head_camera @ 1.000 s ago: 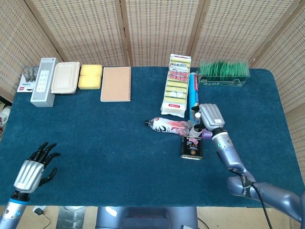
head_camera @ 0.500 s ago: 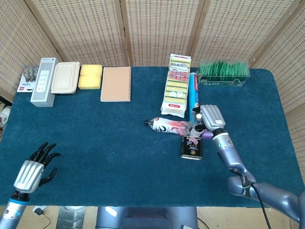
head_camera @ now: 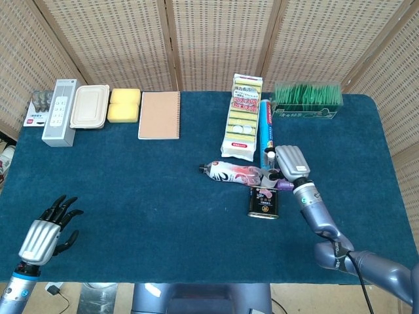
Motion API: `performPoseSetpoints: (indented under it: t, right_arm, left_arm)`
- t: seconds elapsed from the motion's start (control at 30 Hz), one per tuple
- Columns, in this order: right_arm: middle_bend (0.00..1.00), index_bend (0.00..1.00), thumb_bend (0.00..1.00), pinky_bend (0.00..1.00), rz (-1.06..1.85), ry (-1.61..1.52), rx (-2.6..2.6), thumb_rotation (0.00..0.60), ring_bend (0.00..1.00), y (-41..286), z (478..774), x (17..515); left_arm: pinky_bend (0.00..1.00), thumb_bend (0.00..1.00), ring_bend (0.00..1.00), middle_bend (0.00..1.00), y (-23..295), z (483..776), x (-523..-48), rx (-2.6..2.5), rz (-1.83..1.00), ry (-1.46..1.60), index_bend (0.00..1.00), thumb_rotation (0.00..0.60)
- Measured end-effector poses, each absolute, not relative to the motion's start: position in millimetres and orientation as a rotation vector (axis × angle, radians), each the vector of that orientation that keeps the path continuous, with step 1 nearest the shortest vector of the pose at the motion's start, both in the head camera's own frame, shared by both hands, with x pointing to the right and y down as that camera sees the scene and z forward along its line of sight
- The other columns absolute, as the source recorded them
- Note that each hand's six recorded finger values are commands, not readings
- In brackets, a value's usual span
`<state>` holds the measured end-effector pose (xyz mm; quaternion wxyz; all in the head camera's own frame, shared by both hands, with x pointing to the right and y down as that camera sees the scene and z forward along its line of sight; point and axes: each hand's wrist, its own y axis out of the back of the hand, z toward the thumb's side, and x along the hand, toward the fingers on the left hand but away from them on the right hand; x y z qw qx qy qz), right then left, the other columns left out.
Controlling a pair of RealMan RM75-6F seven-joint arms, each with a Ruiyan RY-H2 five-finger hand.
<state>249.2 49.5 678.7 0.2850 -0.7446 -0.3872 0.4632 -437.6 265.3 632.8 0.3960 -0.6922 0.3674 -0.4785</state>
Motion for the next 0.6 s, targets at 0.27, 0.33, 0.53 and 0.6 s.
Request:
performPoseSetpoints:
  t: [0.27,0.33,0.53,0.6]
  right_arm:
    - [0.48,0.51,0.34,0.52,1.243,-1.026,-1.991,0.600,0.45,50.3,678.0,250.9]
    - [0.47,0.50,0.34,0.52,1.240,-1.025,-1.989,0.600,0.45,49.9,676.3,251.1]
    - [0.45,0.47,0.34,0.49,1.236,-1.026,-1.986,0.600,0.42,47.7,670.9,251.9]
    - [0.44,0.46,0.34,0.48,1.238,-1.026,-1.985,0.600,0.41,46.9,669.2,252.9]
  left_arm:
    - [0.27,0.35,0.04,0.14,265.3,632.4,-437.8,-1.754,-1.212,0.932,0.29,0.600]
    - [0.27,0.36,0.05,0.14,265.1,632.4,-437.8,-1.754,-1.212,0.932,0.29,0.600]
    - [0.27,0.35,0.05,0.14,265.1,632.7,-437.6,-1.756,-1.213,0.930,0.29,0.600]
    - [0.27,0.35,0.05,0.14,265.2,632.7,-437.5,-1.757,-1.212,0.930,0.29,0.600]
